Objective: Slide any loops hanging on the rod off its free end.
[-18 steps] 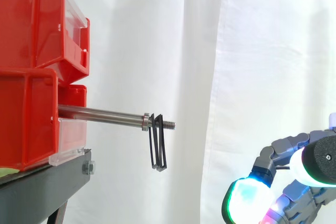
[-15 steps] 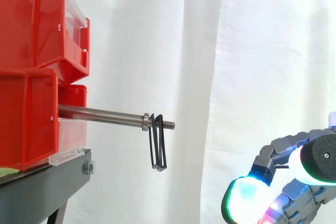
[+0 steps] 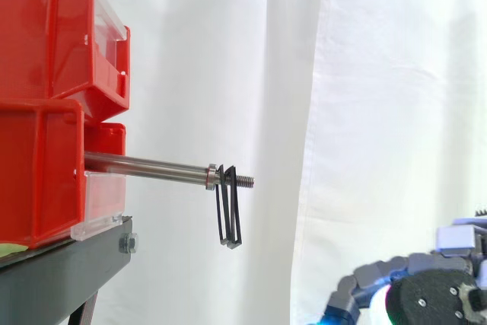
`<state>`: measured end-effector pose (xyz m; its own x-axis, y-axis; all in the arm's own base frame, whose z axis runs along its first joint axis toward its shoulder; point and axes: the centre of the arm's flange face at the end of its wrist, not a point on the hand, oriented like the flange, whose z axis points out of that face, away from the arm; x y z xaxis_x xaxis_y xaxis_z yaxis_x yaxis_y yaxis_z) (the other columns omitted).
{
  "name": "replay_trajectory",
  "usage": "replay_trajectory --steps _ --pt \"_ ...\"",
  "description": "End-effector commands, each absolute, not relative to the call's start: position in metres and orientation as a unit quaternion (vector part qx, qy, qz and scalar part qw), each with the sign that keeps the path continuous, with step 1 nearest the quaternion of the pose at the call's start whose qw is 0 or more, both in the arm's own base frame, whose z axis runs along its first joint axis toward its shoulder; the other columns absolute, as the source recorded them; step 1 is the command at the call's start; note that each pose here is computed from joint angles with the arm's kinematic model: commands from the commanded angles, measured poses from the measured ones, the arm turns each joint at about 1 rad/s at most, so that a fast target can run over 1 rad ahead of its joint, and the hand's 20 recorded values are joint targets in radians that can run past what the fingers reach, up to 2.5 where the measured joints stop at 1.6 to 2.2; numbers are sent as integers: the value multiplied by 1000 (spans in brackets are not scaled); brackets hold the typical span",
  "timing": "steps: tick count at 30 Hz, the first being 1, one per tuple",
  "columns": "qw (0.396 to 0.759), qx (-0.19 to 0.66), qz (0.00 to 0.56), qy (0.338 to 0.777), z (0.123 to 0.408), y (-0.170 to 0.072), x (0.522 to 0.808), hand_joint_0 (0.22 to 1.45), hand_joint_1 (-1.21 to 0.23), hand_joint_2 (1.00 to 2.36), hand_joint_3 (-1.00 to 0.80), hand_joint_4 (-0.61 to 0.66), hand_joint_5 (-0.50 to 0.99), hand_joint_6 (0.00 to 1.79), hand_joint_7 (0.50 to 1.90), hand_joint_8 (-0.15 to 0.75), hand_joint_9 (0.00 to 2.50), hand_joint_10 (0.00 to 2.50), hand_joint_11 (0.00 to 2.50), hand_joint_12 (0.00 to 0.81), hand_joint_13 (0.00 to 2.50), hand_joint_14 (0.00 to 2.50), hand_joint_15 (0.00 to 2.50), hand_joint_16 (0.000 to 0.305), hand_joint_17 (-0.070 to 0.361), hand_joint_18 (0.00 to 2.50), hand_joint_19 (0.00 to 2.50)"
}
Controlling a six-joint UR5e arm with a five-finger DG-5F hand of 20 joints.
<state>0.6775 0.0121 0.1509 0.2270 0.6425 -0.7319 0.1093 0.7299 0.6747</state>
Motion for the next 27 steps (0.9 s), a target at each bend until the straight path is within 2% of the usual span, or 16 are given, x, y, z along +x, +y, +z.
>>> replay_trajectory --steps 1,5,6,11,14,27 --pt "718 312 196 590 155 9 686 539 -445 1005 -442 207 -176 503 879 265 847 8 250 283 804 5 131 41 91 753 406" --pt "720 307 199 590 151 5 694 538 -445 1006 -442 209 -176 503 880 263 848 9 251 280 806 5 131 41 92 755 406" --pt "717 307 199 593 138 3 698 539 -445 1005 -442 207 -176 503 879 263 848 8 247 280 806 5 131 41 92 757 403" --pt "709 313 236 587 114 6 732 539 -445 1005 -443 209 -176 503 880 264 844 8 243 282 806 5 132 41 92 758 396" --pt "708 306 259 581 119 10 746 540 -445 1005 -443 210 -175 503 884 264 843 9 249 280 807 5 132 41 92 758 406" --pt "712 284 279 579 131 5 754 542 -452 1006 -440 220 -168 503 920 265 852 8 249 279 812 5 137 40 91 762 407"
